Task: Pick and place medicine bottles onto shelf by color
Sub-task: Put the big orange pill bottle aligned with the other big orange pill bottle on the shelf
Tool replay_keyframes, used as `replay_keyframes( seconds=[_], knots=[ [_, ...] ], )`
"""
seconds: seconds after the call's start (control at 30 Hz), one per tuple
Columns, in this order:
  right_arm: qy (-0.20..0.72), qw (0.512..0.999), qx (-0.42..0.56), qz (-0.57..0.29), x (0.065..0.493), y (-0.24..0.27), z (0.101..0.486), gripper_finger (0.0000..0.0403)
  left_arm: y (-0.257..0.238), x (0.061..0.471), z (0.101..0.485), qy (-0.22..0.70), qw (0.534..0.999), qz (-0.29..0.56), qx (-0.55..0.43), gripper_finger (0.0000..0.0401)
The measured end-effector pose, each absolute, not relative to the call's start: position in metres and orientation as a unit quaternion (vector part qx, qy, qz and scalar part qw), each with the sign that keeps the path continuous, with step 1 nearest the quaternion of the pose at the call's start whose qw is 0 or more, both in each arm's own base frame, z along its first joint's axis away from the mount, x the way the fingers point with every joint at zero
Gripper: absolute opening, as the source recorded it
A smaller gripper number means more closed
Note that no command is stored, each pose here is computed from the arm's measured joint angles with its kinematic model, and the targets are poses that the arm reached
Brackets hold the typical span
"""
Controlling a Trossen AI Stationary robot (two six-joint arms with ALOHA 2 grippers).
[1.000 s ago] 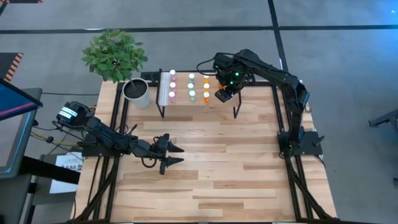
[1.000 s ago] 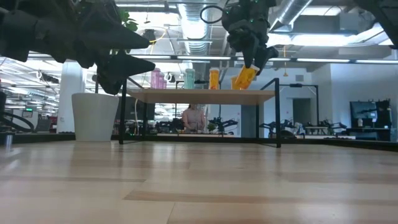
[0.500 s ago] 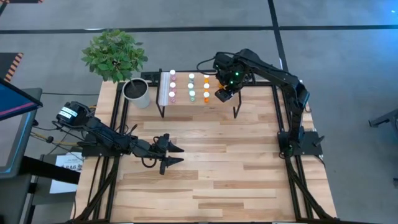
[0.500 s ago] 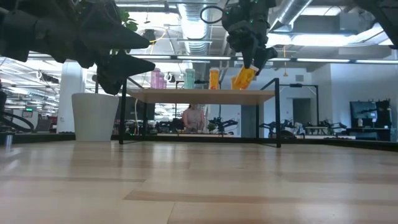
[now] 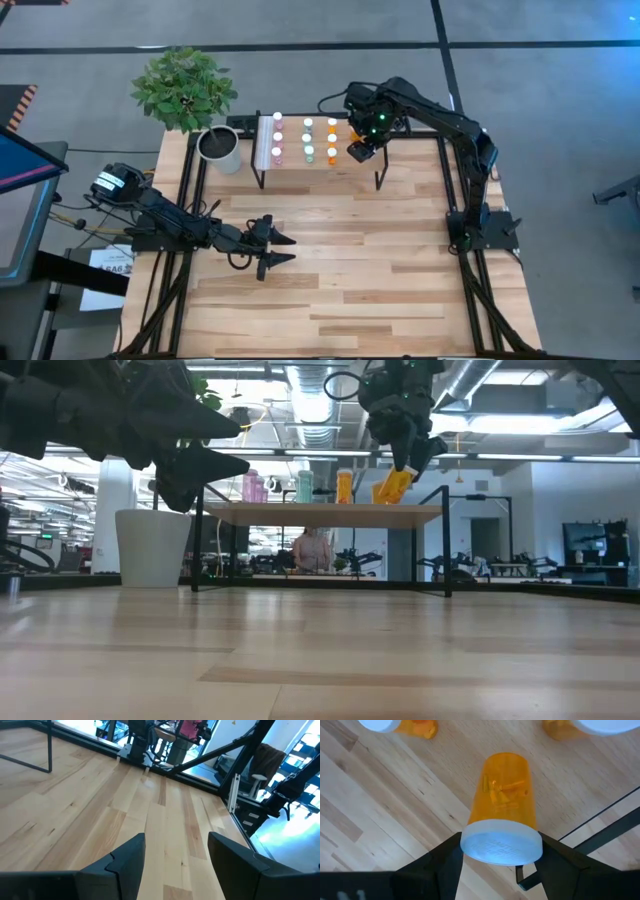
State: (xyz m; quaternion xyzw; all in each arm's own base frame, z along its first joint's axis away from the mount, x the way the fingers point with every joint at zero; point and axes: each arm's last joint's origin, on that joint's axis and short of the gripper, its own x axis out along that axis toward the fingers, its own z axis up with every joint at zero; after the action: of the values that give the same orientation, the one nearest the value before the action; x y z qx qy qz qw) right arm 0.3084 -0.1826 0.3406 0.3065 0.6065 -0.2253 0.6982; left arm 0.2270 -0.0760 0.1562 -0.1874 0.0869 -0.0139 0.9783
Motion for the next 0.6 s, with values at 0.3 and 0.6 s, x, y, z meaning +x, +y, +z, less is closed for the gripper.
replay_keyframes(
  seconds=[0.3,0.6],
  knots=[
    [0.607,0.700,0.303,-0.222,0.3085,-0.1826,0.3406,0.0244,-0.0760,0.2270,0.1562,0.087,0.978,-0.014,-0.187,0.0203],
    [0.607,0.701,0.302,-0.221,0.3086,-0.1825,0.3407,0.0244,-0.0760,0.2270,0.1562,0.087,0.978,-0.014,-0.187,0.0203]
  ],
)
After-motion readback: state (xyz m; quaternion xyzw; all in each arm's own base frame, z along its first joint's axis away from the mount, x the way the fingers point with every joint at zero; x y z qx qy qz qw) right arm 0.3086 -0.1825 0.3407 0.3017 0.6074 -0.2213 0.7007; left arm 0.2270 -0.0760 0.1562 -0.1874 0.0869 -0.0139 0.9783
